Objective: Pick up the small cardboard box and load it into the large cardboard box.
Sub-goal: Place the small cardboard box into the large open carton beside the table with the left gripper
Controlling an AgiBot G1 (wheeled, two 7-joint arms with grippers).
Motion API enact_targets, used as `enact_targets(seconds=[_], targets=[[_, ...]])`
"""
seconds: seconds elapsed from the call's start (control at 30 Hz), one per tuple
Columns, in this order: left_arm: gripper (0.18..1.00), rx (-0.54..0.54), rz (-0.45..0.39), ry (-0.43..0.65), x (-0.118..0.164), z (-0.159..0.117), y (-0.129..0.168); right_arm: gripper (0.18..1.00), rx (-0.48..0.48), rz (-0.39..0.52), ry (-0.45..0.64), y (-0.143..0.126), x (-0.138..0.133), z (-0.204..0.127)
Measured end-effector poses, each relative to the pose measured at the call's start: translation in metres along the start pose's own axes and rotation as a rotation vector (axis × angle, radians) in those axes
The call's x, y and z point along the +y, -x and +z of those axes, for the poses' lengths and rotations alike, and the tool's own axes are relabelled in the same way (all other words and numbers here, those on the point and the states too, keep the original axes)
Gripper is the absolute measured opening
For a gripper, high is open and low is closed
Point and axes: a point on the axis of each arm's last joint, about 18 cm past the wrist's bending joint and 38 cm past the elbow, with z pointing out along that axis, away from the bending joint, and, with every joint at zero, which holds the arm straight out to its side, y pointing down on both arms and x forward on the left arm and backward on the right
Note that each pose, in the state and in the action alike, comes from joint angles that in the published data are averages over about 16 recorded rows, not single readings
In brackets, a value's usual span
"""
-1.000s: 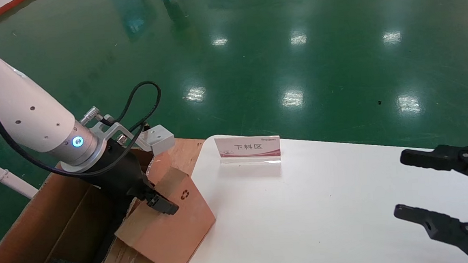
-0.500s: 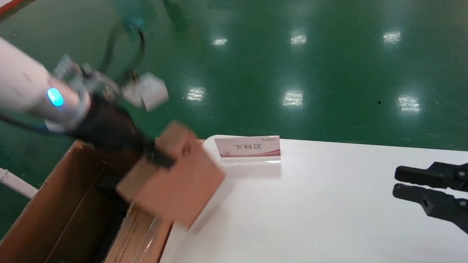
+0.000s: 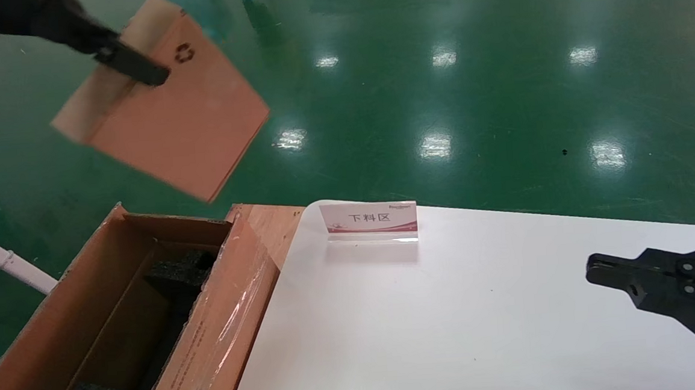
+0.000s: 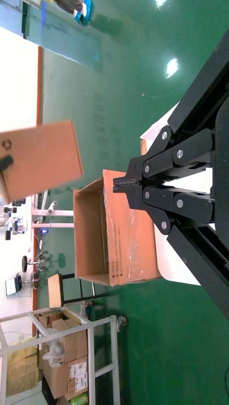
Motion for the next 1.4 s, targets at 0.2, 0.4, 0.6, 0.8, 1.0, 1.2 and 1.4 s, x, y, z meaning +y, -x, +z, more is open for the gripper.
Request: enact_targets(seconds=[0.2, 0.4, 0.6, 0.8, 1.0, 1.2, 1.4], targets=[[0.368, -0.026, -0.032, 0.119, 0.028, -0.01, 0.01, 0.193, 0.0, 0.0, 0.0, 0.0, 0.0, 0.0], [0.366, -0.016, -0.098, 0.242, 0.068, -0.001, 0.014, 0.191, 0.0, 0.0, 0.0, 0.0, 0.0, 0.0], [0.364, -0.008, -0.162, 0.331, 0.105, 0.013, 0.017, 0.191, 0.0, 0.0, 0.0, 0.0, 0.0, 0.0], [0.363, -0.018, -0.205, 0.368, 0.136, 0.025, 0.024, 0.196, 0.0, 0.0, 0.0, 0.0, 0.0, 0.0], [0.362, -0.037, -0.235, 0.377, 0.162, 0.035, 0.031, 0.219, 0.0, 0.0, 0.0, 0.0, 0.0, 0.0], [0.362, -0.057, -0.265, 0.375, 0.184, 0.043, 0.036, 0.274, 0.0, 0.0, 0.0, 0.0, 0.0, 0.0], [0.361, -0.076, -0.292, 0.373, 0.2, 0.049, 0.041, 0.361, 0.0, 0.0, 0.0, 0.0, 0.0, 0.0]])
